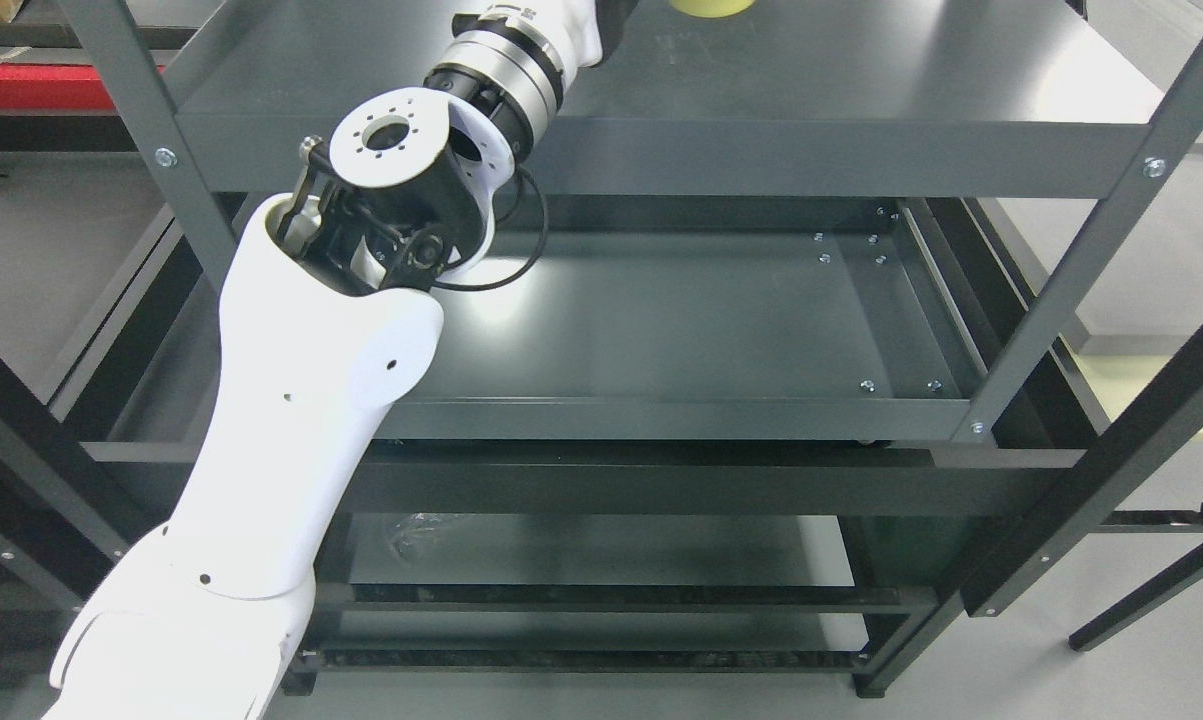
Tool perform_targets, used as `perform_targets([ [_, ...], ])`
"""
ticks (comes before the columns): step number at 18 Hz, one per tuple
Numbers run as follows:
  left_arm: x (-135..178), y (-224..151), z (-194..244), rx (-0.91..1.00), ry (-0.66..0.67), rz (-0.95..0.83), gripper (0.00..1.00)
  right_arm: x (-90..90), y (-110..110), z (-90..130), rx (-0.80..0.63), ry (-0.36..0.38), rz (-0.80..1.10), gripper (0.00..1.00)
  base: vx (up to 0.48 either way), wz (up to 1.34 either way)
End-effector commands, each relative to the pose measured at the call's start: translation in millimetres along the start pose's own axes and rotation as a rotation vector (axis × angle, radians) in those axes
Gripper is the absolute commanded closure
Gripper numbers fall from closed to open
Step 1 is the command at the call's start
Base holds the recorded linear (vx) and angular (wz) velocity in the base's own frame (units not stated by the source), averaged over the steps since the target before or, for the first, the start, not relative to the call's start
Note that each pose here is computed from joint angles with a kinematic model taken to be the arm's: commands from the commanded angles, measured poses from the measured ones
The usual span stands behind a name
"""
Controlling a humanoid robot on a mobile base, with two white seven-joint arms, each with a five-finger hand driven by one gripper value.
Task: Place yellow IKEA cup on middle right shelf
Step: 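Reach the left hand up onto the upper shelf with the cup, then lower the cup onto the shelf and open the left hand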
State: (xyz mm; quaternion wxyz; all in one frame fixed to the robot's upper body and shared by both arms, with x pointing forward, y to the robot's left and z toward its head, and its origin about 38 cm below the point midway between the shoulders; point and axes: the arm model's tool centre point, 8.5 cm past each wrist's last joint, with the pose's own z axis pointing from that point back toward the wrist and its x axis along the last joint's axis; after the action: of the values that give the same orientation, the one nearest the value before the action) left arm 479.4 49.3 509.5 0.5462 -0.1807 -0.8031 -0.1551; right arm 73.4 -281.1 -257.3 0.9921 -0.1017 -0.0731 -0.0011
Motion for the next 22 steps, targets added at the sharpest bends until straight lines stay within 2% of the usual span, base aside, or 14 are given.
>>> perform_targets([
  [1, -17.3, 47.5, -9.5, 0.127, 0.107, -0.005, 0.69, -9.1, -9.7, -0.6, -0.012, 0.015, -0.003, 0.01, 0.0, 0.0],
  [3, -19.4, 45.1, -9.4, 0.104, 0.128, -0.009, 0.48, -9.1, -9.7, -0.6, -0.012, 0.015, -0.003, 0.01, 0.0, 0.0],
  [6, -18.4, 42.3, -9.4, 0.062, 0.132, -0.007, 0.22, -9.1, -9.7, -0.6, -0.012, 0.015, -0.003, 0.01, 0.0, 0.0],
  [9, -15.9, 43.5, -8.7, 0.06, 0.124, -0.005, 0.03, -9.1, -9.7, -0.6, -0.012, 0.015, -0.003, 0.01, 0.0, 0.0],
  [17, 0.6, 56.2, -2.7, 0.113, 0.07, -0.03, 0.02, -9.1, -9.7, -0.6, -0.012, 0.015, -0.003, 0.01, 0.0, 0.0],
  [18, 1.5, 58.3, -2.3, 0.12, 0.067, -0.026, 0.05, -9.1, -9.7, -0.6, -0.012, 0.015, -0.003, 0.01, 0.0, 0.0],
  [19, 1.6, 58.8, -2.2, 0.121, 0.068, -0.025, 0.14, -9.1, -9.7, -0.6, -0.012, 0.015, -0.003, 0.01, 0.0, 0.0],
  [20, 1.2, 59.8, -1.9, 0.123, 0.068, -0.022, 0.32, -9.1, -9.7, -0.6, -0.012, 0.015, -0.003, 0.01, 0.0, 0.0],
  [21, -1.1, 62.6, -0.8, 0.129, 0.068, -0.014, 0.57, -9.1, -9.7, -0.6, -0.012, 0.015, -0.003, 0.01, 0.0, 0.0],
  [22, -1.3, 65.7, -0.2, 0.139, 0.061, -0.007, 0.75, -9.1, -9.7, -0.6, -0.012, 0.015, -0.003, 0.01, 0.0, 0.0],
])
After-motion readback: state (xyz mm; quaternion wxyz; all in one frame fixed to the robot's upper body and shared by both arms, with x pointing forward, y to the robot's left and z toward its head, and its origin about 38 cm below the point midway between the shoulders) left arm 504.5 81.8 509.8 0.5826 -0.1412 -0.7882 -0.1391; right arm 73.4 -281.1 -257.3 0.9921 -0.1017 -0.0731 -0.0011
